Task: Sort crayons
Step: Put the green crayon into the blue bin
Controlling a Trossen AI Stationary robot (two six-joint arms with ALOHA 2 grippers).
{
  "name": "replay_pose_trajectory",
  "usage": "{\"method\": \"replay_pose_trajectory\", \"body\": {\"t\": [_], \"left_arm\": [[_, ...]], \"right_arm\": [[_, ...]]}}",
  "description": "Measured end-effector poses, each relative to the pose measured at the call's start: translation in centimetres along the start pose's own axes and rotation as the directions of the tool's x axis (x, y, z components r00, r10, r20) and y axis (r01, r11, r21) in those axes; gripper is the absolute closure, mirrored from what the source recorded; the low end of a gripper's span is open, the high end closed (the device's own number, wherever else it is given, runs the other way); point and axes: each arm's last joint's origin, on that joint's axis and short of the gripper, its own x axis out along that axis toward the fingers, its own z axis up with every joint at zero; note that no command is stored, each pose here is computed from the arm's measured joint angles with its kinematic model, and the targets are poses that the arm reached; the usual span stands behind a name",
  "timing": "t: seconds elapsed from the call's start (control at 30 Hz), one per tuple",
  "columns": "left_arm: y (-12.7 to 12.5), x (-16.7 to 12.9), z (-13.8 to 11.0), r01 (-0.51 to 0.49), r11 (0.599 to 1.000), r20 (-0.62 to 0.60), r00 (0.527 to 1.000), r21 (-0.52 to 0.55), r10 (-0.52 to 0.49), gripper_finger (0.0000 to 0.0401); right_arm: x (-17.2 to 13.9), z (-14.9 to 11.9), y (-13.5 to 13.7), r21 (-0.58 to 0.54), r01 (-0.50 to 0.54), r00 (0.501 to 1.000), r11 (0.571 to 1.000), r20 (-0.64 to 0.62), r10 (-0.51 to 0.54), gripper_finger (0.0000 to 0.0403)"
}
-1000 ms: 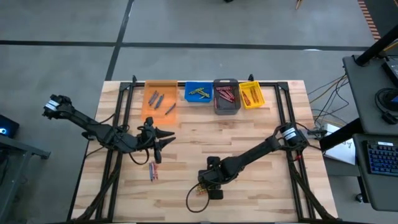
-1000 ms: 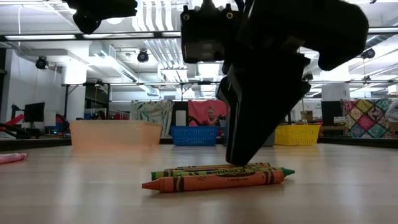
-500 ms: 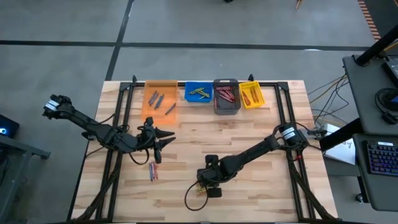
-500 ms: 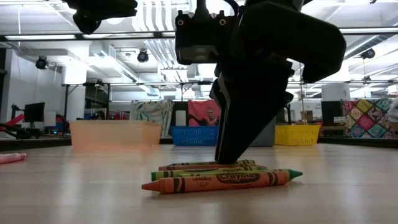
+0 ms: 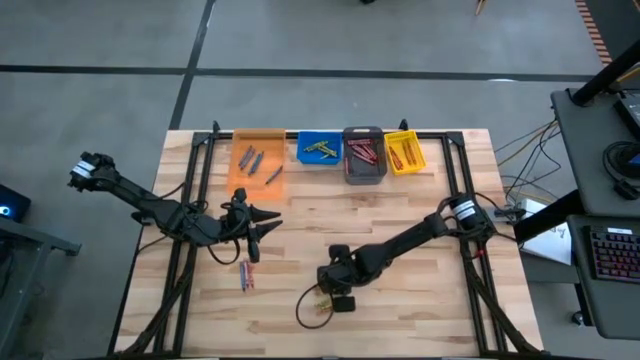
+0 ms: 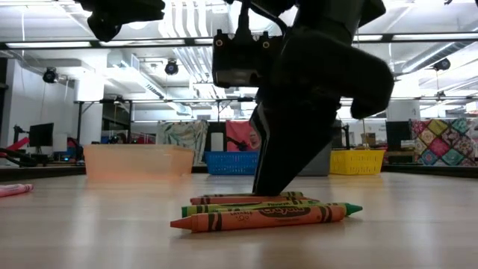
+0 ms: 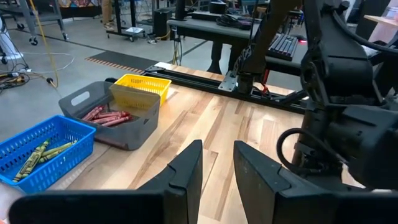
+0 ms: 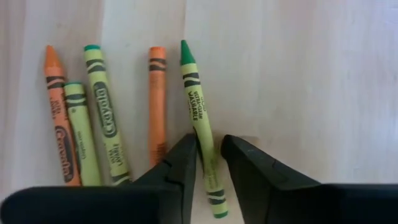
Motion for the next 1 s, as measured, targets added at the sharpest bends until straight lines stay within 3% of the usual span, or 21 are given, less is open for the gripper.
{"method": "replay_pose_trajectory", "body": {"t": [0.23,0.5,0.7,0.83,1.0], "left_arm": [[0.0,0.0,0.0,0.0,1.0,-0.001,1.0,0.001,0.0,0.0327],[0.0,0.0,0.0,-0.001,1.0,-0.002,1.0,0.002,0.001,0.0327],[0.0,0.0,0.0,-0.001,1.0,-0.002,1.0,0.02,0.001,0.0327],[0.1,-0.1,0.1,0.002,1.0,0.008,1.0,0.008,-0.002,0.0327],[0.3,-0.5,0.7,0.008,1.0,0.03,1.0,0.015,-0.008,0.0327]], "right_arm": [[0.4,0.0,-1.5,-0.017,0.003,1.0,1.0,-0.004,-0.003,0.0383],[-1.0,1.1,-2.7,-0.068,0.051,0.998,0.996,0.034,-0.049,0.039],[-5.4,3.1,-4.9,-0.058,0.127,0.985,0.99,0.123,-0.12,0.039],[-8.2,4.0,-8.1,-0.025,0.202,0.969,0.979,0.149,-0.196,0.039],[-11.3,5.4,-13.8,0.03,0.279,0.938,0.96,0.205,-0.279,0.039]]}}
